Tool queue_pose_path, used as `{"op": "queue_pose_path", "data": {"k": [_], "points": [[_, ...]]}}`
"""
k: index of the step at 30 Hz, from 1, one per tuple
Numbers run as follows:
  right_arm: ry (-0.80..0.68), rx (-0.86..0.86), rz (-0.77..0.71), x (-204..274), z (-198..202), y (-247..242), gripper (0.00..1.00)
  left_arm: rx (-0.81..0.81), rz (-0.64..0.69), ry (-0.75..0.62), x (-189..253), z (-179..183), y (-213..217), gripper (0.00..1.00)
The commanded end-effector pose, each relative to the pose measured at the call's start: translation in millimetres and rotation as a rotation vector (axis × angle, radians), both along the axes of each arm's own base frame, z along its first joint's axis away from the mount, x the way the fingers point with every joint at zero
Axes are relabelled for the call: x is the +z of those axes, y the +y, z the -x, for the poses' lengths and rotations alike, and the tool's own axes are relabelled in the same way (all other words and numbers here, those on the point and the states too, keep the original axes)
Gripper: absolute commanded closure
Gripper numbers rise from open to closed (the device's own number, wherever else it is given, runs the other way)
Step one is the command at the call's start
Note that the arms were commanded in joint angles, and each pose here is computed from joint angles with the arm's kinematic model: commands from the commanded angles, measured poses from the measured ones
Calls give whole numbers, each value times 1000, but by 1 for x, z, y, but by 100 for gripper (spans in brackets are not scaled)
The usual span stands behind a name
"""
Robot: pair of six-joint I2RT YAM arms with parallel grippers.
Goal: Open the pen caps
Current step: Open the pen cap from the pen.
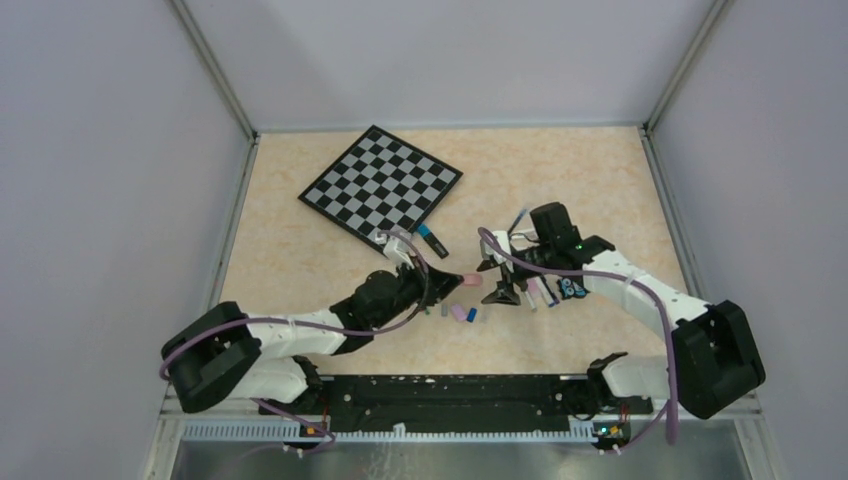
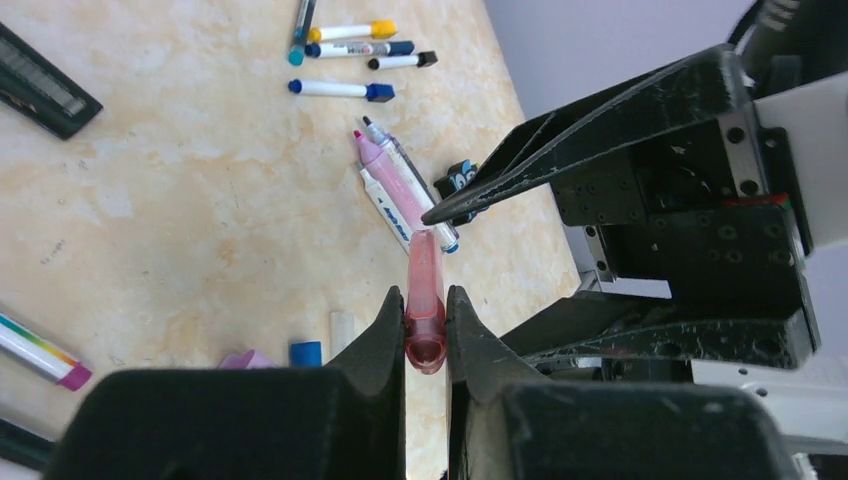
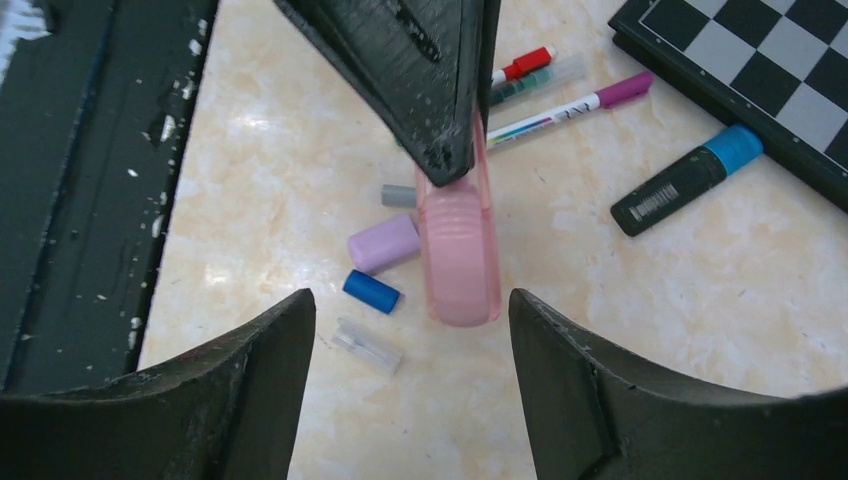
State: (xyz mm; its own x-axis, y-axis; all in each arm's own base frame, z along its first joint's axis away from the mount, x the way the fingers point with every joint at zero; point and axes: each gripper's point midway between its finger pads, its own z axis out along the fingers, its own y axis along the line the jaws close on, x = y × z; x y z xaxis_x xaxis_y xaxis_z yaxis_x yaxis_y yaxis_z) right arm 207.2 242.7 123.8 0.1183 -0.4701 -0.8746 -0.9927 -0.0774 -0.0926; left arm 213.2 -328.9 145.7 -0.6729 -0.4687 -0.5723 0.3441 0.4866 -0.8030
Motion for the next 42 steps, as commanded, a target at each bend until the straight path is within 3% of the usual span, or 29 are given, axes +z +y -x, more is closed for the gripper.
{"op": "queue_pose_path", "data": {"k": [1,15,26,35,42], "points": [[21,72,-139,42,14,4,30,10,41,-162,30,3,15,100],[107,0,-267,64,18,-25,30,-102,12,-389,51,27,26,100],[338,-45,-400,76,19,-19,30,-162,33,-459,63,33,10,100],[484,-119,-380,59,15,-8,34,-176,49,-505,73,36,2,100],[544,-82,-346,48,27,6,41,-198,64,-558,79,42,1,100]]}}
